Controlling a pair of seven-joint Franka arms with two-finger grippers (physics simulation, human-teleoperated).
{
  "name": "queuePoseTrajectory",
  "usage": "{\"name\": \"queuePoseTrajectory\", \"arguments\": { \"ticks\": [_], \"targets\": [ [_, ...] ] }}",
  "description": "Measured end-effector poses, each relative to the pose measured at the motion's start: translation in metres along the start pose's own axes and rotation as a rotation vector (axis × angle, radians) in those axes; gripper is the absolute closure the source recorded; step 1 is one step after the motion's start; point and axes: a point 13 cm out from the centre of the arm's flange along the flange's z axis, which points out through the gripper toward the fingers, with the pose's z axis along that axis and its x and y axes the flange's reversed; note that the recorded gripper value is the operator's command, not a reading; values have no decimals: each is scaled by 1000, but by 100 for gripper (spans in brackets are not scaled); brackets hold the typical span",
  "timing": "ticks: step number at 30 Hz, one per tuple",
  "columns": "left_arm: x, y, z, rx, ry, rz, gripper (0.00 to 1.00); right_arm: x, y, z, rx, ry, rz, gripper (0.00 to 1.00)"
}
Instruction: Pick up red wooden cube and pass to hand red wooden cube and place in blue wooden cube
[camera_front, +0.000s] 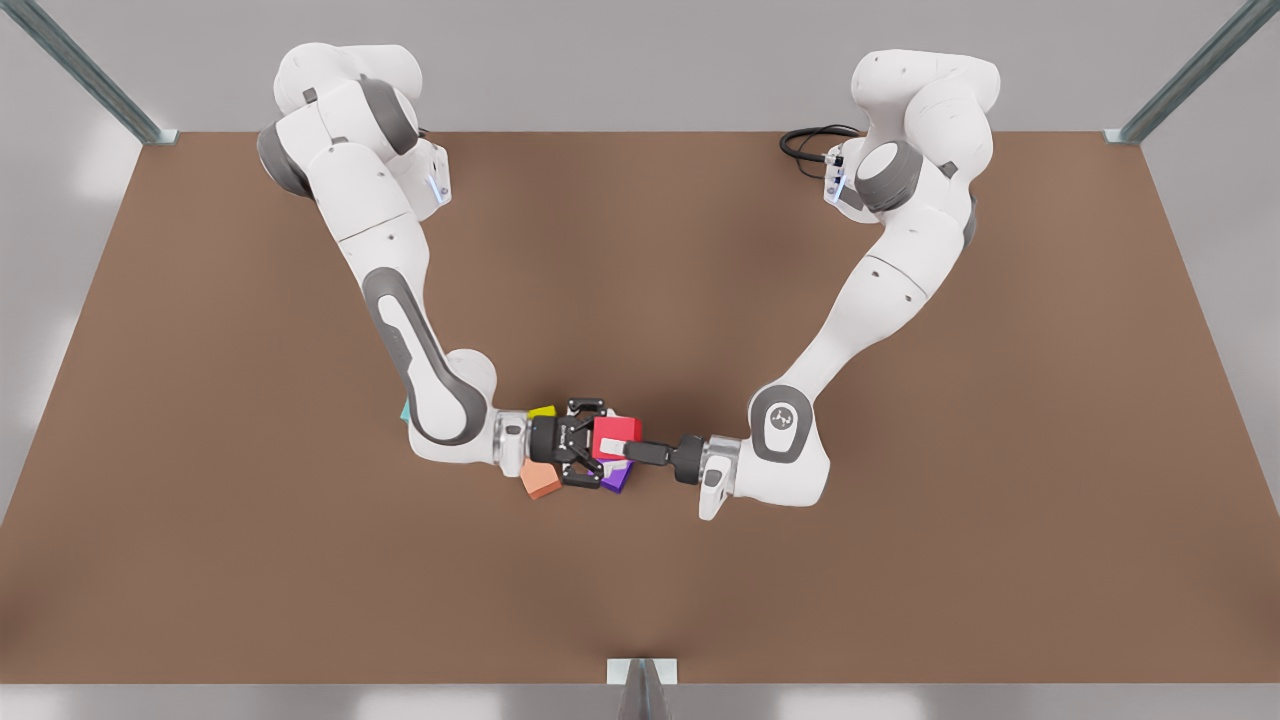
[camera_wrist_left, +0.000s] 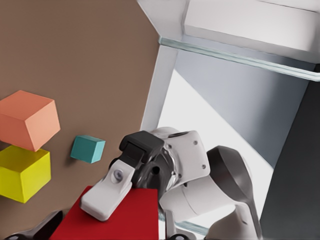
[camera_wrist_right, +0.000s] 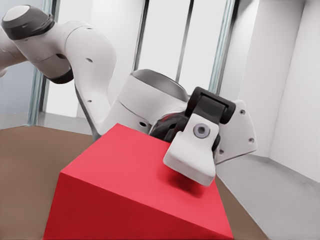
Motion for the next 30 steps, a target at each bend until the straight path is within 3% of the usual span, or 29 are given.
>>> {"name": "queuePoseTrajectory", "arguments": {
  "ticks": [11, 15, 17, 21, 22, 24, 30],
  "targets": [
    [-17, -23, -70, 30, -24, 29, 0, 0, -14, -20, 19, 4, -20, 51],
    [-30, -36, -161, 8, -57, 66, 0, 5, -30, -52, 6, 61, -73, 51],
    [-20, -46, -253, -179, -72, 166, 0, 11, -30, -67, -33, 118, -109, 52],
    [55, -76, -344, -884, 18, 357, 0, 2, -39, -126, -164, 324, -242, 52],
    [72, -76, -355, -1021, 42, 351, 0, 4, -42, -146, -196, 390, -271, 52],
    [158, -24, -379, -1399, 76, 185, 0, 14, -53, -194, -250, 537, -317, 52],
    [188, -22, -433, -1432, 0, 78, 0, 52, -82, -353, -344, 929, -337, 52]
  ]
}}
